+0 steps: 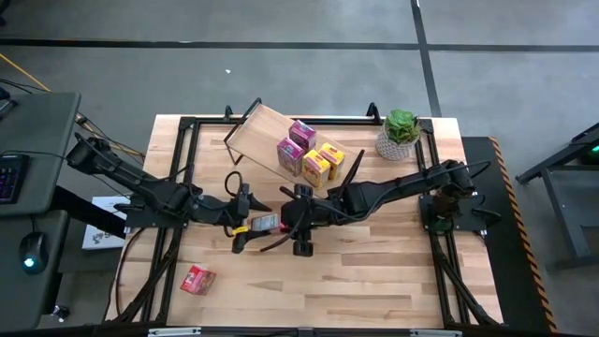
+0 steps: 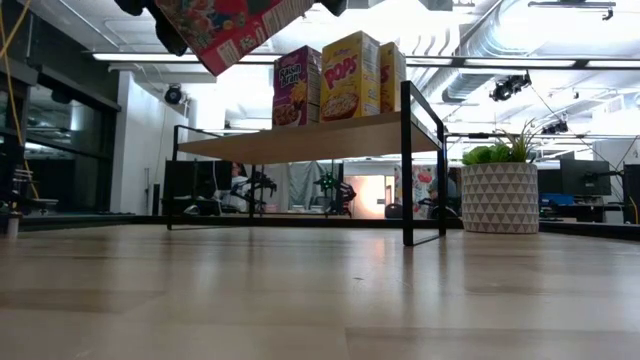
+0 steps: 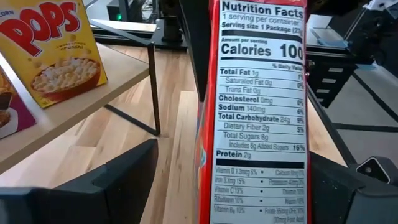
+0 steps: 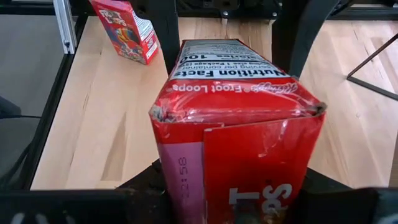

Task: Stack cereal on shelf
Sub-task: Put the bottom right red cereal box on the shelf

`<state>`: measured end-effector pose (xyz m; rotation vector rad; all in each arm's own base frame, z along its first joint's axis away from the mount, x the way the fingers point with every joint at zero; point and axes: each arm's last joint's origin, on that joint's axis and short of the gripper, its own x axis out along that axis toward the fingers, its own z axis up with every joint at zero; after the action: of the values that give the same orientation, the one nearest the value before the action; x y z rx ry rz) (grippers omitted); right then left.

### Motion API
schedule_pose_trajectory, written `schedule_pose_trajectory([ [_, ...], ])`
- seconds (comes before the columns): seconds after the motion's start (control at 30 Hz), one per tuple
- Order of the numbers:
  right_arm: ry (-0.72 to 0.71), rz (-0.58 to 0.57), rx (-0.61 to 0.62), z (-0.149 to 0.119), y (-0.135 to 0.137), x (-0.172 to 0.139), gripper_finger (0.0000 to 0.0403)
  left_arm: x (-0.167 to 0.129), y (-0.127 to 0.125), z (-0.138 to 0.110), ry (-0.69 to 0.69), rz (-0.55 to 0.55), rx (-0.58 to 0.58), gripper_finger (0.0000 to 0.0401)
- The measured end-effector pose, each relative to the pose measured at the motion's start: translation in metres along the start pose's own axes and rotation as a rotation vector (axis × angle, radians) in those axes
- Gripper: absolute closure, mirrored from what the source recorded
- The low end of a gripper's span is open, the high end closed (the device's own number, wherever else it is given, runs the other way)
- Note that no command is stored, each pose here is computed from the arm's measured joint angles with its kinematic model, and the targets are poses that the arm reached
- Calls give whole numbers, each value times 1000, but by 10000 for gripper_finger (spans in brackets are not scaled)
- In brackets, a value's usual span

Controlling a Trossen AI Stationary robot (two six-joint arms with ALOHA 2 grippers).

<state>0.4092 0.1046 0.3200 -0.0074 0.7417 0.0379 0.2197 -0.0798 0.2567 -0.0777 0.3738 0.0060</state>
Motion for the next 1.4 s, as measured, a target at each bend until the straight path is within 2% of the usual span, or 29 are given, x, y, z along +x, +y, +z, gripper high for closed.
schedule_pose_trajectory([
  [0.1,1,0,19,0,0,0,256,0,0,0,-3,0,10,114],
  [0.23,4,0,26,0,-1,0,244,-1,0,0,-2,0,22,170],
  [0.37,9,1,25,-1,0,0,211,-1,1,0,0,1,44,239],
  [0.43,17,3,23,1,-1,-3,190,-3,1,2,-9,4,43,257],
  [0.63,54,44,6,16,-1,-27,142,-20,6,8,-32,1,37,257],
  [0.73,71,34,-2,25,0,-47,137,-37,11,12,-44,-5,34,244],
  [0.83,93,18,-44,30,8,-69,136,-58,17,11,-50,30,35,235],
  [0.9,95,-1,-68,32,14,-81,136,-72,20,12,-102,76,27,241],
  [1.0,124,-77,-100,30,19,-95,136,-88,26,5,-178,171,36,257],
  [1.1,155,-171,-111,23,27,-103,136,-97,33,0,-318,279,9,257],
  [1.23,222,-304,-103,11,33,-110,136,-99,43,-10,-484,385,-2,239],
  [1.4,273,-497,-92,-1,30,-119,135,-95,56,-9,-546,482,34,239],
])
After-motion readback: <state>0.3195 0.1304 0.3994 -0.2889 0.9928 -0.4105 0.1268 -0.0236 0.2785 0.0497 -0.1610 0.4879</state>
